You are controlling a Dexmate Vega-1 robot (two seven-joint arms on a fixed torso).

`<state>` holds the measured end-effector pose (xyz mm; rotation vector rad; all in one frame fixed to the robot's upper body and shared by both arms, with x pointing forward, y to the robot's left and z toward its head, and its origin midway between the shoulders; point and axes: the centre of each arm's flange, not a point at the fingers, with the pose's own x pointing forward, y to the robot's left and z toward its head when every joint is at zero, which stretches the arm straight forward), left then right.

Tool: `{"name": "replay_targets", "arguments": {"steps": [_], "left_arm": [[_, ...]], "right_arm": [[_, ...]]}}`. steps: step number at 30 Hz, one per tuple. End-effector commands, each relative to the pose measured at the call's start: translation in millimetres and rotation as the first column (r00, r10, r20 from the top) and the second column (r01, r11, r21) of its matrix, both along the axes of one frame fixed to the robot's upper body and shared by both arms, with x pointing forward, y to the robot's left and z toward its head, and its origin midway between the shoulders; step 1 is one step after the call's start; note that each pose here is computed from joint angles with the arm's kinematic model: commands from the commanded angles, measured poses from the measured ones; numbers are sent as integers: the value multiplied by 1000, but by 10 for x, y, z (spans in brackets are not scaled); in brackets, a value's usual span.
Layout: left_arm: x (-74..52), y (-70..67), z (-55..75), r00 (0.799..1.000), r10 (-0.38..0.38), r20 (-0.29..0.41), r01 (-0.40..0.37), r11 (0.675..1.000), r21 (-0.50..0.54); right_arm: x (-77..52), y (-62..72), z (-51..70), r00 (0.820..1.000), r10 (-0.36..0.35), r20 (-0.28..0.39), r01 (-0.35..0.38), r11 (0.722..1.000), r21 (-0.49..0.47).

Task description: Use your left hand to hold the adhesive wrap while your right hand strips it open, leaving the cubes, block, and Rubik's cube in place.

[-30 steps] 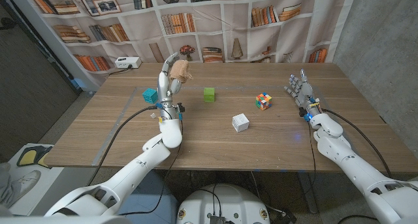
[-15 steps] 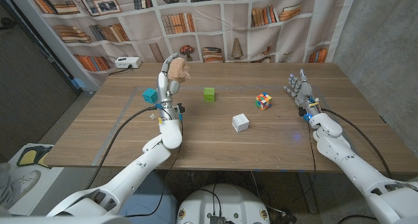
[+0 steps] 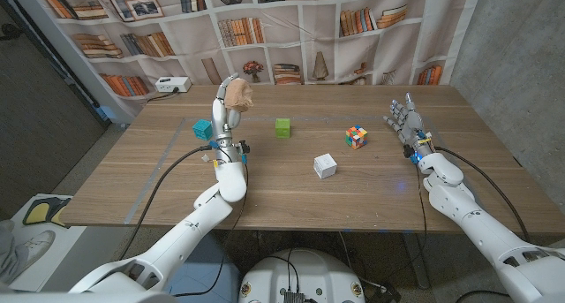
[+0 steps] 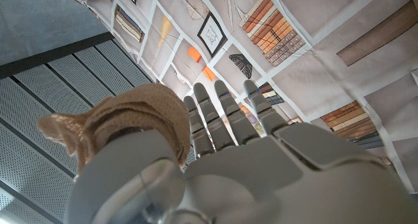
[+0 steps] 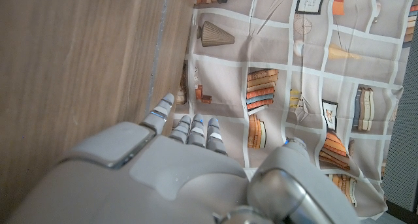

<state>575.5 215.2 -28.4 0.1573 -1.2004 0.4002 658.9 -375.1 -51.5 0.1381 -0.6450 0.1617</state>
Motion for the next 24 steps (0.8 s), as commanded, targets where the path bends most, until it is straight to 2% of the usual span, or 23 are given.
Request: {"name": "replay_targets", "arguments": {"steps": [1,9,11,13,19,24], "left_arm": [[-4,-13,22,1000,-25,-14,25,999,-26],[-90,-117,-4,1000,-5,-21,5,1000,-24],[-128,-151,-17,1000,2,-25,-3,1000,-23],[-165,-175,-25,999,22,-25,-22,1000,-8],[-227,-220,-55,999,26,-42,-27,999,-17],[-263,-256,-79,999,31,-42,-31,1000,-2]], "right_arm": [[29,14,46,1000,11,5,-11,1000,-8],[5,45,139,997,71,40,-69,996,-51],[-13,36,166,997,63,47,-59,995,-79],[-44,22,189,997,60,55,-53,992,-119],[-149,43,197,993,93,79,-81,987,-138],[-279,127,189,988,102,114,-83,984,-159]]}}
